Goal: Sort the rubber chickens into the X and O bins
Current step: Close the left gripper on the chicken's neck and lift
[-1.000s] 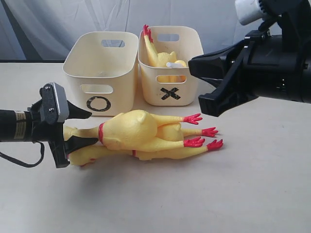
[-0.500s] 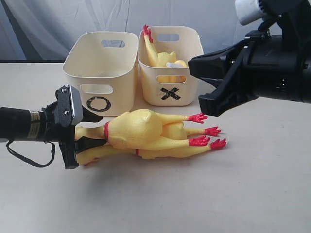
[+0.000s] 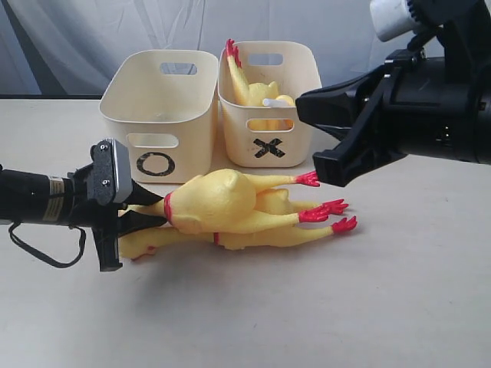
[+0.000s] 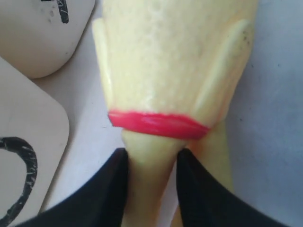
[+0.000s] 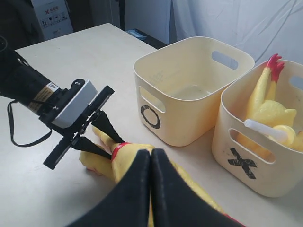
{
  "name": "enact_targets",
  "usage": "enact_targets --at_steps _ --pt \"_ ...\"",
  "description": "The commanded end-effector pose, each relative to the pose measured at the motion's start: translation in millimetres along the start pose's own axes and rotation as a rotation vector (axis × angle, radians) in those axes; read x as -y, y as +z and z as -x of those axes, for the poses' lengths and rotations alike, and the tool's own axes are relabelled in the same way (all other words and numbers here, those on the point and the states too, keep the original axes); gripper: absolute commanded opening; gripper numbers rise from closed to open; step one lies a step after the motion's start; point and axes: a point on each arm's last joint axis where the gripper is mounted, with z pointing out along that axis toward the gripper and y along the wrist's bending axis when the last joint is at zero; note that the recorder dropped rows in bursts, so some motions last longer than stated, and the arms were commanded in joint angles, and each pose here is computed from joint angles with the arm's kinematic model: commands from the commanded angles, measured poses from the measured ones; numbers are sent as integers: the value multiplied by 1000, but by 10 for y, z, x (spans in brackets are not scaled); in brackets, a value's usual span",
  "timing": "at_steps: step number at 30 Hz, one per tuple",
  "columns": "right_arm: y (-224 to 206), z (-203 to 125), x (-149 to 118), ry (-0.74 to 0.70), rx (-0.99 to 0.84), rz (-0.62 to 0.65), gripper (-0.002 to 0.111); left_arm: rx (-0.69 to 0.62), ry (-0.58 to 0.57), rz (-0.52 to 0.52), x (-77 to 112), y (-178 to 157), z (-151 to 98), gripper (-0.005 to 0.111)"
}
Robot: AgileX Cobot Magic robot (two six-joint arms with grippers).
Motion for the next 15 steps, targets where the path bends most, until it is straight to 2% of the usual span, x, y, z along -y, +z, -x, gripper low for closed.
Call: enact_targets --at_steps 1,8,15 --pt "-16 -3 0 7 3 0 0 -46 -41 -35 54 32 -60 0" --pt "-16 2 -1 26 8 2 0 -40 -53 -47 61 17 -37 0" --pt "-16 1 -5 25 7 5 0 -24 -97 -22 12 -115 122 0"
